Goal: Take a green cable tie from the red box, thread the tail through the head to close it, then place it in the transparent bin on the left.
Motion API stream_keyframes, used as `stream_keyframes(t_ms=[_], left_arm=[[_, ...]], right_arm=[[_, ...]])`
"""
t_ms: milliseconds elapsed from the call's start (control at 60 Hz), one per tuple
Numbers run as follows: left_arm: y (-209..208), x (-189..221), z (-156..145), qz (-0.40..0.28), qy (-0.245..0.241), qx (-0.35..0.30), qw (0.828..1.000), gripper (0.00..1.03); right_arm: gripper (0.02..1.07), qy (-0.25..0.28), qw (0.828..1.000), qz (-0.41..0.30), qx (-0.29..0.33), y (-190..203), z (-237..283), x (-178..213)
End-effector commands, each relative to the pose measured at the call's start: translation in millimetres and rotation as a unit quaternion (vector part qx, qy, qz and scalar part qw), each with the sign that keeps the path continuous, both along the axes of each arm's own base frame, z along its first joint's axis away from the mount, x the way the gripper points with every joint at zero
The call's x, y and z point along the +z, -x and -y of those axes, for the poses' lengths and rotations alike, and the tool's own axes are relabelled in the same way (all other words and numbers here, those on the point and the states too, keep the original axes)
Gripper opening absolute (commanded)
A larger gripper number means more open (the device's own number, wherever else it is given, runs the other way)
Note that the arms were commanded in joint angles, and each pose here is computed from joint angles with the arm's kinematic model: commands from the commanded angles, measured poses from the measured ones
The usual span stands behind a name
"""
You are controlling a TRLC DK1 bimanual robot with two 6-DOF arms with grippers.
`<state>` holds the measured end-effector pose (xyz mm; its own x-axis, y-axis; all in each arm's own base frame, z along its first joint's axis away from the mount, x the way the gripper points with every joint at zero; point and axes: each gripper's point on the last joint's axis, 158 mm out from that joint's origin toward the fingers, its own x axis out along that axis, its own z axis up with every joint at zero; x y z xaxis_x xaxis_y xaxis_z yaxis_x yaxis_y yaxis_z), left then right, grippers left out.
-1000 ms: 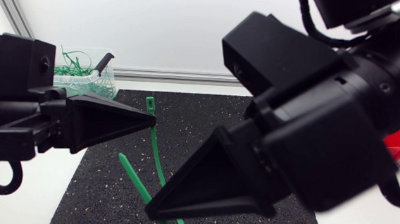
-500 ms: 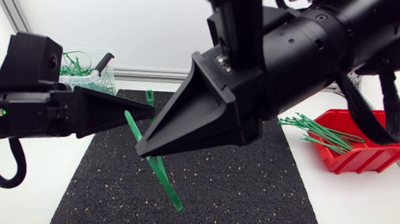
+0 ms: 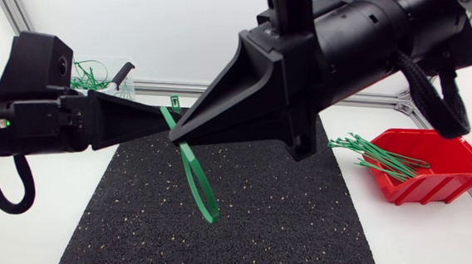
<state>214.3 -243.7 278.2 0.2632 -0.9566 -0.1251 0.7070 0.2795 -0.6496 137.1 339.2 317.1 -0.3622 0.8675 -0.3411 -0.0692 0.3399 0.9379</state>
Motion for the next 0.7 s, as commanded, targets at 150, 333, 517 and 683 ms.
stream_keyframes(t_ms=[150, 333, 517, 683], left_arm=[[4.2, -3.2, 0.5, -0.005, 0.008, 0.0, 1.0, 0.03], [5.9, -1.2, -2.2, 0.004, 0.01, 0.009, 1.0, 0.03], [12.2, 3.2, -1.0, 0.017, 0.012, 0.008, 1.0, 0.03], [14.2, -0.1, 3.4, 0.02, 0.008, 0.003, 1.0, 0.03]], right_arm=[[0.08, 0.011, 0.999, -0.031, -0.008, -8.6, -2.9, -3.3], [0.08, 0.013, 0.999, -0.035, -0.022, -19.7, 0.9, -6.9], [0.08, 0.015, 0.999, -0.04, -0.03, -28.3, 1.2, -10.9], [0.08, 0.013, 0.999, -0.039, -0.029, -30.9, -1.2, -12.6]])
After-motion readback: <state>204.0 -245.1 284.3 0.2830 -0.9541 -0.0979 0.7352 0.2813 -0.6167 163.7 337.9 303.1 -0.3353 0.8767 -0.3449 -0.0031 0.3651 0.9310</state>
